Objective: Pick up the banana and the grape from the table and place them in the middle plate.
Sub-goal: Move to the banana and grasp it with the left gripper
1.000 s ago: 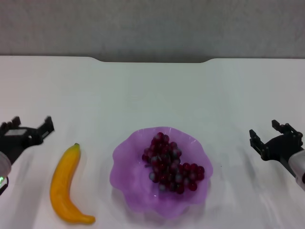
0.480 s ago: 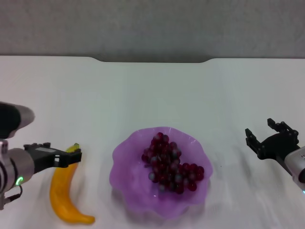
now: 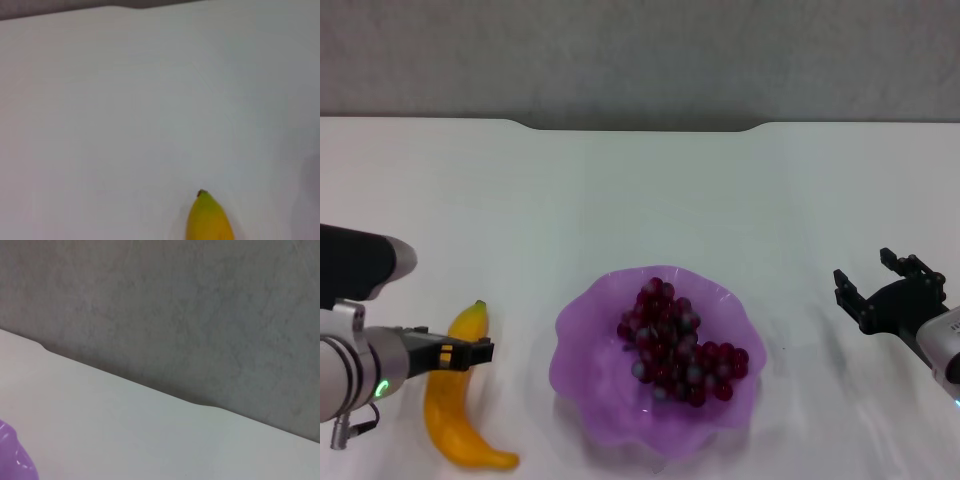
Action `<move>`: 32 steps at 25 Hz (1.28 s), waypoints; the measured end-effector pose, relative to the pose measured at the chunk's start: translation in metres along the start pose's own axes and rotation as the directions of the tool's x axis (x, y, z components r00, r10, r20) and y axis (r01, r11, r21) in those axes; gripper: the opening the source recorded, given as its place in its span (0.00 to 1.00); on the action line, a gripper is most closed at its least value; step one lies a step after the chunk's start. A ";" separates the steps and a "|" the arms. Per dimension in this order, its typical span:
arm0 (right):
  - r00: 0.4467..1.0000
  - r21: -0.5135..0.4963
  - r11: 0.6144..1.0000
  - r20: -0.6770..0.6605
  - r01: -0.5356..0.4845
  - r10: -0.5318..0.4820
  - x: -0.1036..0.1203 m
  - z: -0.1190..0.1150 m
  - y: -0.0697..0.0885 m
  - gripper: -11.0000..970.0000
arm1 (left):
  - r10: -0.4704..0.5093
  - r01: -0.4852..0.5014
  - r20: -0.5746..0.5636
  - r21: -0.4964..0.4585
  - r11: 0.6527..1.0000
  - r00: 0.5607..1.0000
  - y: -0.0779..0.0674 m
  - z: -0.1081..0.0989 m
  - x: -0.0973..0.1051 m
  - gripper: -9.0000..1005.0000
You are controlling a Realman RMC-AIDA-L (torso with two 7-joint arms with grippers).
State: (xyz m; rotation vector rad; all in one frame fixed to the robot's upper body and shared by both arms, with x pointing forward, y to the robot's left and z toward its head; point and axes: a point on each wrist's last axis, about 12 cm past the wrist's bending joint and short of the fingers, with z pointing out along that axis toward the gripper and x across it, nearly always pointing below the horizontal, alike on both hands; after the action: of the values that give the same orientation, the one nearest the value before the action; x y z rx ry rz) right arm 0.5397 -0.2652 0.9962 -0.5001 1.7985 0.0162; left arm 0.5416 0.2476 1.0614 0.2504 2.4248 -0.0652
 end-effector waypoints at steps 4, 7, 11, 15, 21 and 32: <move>1.000 0.000 1.000 0.001 0.000 0.000 0.000 0.000 0.000 0.69 | -0.002 0.002 -0.020 -0.004 1.000 1.000 -0.002 0.004 0.003 0.82; 1.000 0.000 1.000 0.003 0.000 0.000 -0.001 0.000 0.000 0.69 | -0.003 0.003 -0.033 -0.007 1.000 0.999 -0.001 0.009 0.005 0.82; 1.000 -0.001 1.000 0.009 0.000 0.000 -0.002 0.001 0.000 0.69 | 0.004 -0.005 -0.058 -0.013 1.000 0.998 -0.001 0.016 0.007 0.82; 1.000 0.000 1.000 0.010 0.000 0.000 -0.002 0.001 0.000 0.69 | 0.004 -0.005 -0.063 -0.016 1.000 0.998 -0.001 0.021 0.008 0.82; 1.000 0.001 1.000 0.008 -0.001 0.001 -0.001 0.000 0.000 0.69 | 0.000 -0.001 -0.060 -0.016 1.000 0.998 -0.001 0.021 0.008 0.82; 1.000 0.003 1.000 0.010 -0.001 0.001 -0.001 0.000 -0.001 0.69 | -0.008 0.007 -0.056 -0.020 1.000 0.998 0.001 0.021 0.008 0.67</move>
State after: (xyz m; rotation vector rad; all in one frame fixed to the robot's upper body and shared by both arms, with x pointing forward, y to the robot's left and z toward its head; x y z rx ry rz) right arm 0.5398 -0.2657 0.9974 -0.4959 1.7888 0.0171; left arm 0.5492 0.2479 1.0405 0.2370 2.4808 -0.0382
